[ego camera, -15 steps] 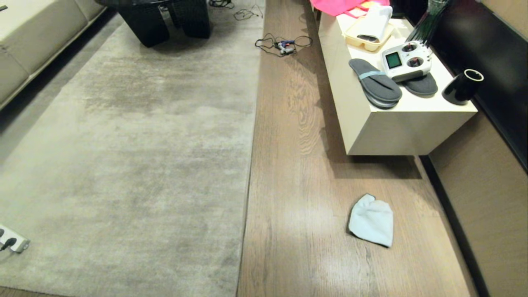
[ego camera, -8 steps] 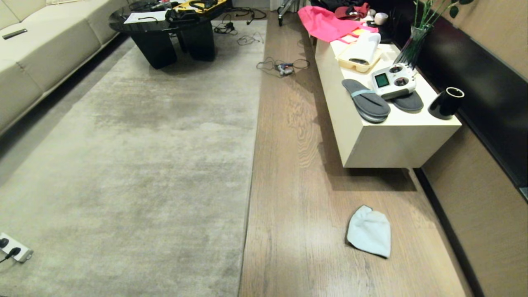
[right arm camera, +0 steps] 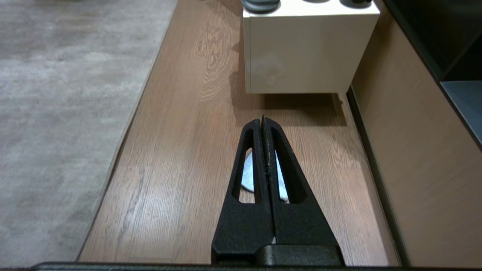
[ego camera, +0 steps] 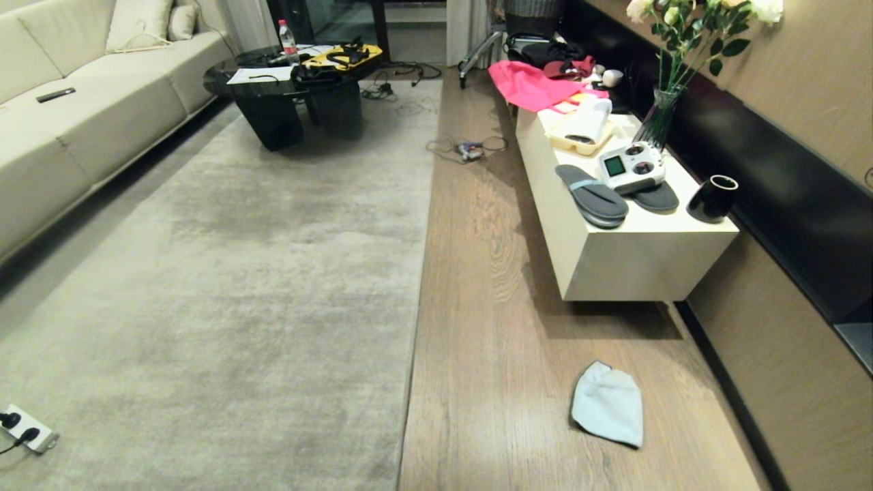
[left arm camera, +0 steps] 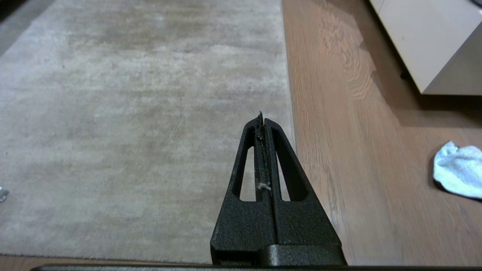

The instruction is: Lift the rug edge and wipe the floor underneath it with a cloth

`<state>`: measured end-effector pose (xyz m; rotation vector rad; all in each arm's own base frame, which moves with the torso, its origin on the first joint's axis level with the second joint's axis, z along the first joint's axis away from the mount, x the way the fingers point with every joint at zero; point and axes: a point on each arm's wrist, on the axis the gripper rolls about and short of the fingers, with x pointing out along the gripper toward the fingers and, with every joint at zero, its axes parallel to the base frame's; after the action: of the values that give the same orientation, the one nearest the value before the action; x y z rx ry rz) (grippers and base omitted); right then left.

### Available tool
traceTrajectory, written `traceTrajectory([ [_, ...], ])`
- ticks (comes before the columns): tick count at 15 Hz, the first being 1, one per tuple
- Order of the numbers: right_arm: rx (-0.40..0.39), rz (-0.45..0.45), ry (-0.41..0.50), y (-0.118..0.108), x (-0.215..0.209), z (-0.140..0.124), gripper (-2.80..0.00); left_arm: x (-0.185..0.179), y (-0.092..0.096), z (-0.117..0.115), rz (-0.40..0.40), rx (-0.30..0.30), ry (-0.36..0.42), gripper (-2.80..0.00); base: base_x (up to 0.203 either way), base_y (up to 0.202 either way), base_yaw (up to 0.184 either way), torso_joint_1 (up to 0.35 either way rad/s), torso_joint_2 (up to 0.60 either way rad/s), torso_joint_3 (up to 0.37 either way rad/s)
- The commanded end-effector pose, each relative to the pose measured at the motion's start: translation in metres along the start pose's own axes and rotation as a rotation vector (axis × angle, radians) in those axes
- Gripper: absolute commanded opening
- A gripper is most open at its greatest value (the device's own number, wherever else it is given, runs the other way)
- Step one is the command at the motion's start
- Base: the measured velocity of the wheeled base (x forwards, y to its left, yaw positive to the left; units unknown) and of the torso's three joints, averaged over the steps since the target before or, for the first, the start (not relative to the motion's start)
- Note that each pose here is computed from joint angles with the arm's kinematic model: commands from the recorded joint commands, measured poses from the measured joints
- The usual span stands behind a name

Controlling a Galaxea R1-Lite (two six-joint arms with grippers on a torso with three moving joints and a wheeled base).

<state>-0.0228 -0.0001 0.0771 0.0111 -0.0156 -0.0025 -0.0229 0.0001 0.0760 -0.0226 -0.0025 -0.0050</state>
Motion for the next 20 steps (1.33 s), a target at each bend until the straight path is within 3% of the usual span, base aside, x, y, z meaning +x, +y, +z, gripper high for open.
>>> traceTrajectory([
  [1,0.003,0.0,-0.001,0.0,0.0,0.0001,-2.8,0.0001,0.0,0.0,0.0,-0.002,0.0,-2.8,0.0,0.0,0.0,0.005,0.01,0.205],
  [6,0.003,0.001,-0.001,0.0,0.0,0.0001,-2.8,0.0,0.0,0.0,0.0,0.0,-0.001,-2.8,0.0,0.0,0.0,0.0,0.0,0.204],
  [20,0.012,-0.001,0.0,0.0,0.0001,0.0002,-2.8,0.0,0.0,0.0,0.0,0.001,-0.001,-2.8,0.0,0.0,0.0,0.0,0.0,0.016],
])
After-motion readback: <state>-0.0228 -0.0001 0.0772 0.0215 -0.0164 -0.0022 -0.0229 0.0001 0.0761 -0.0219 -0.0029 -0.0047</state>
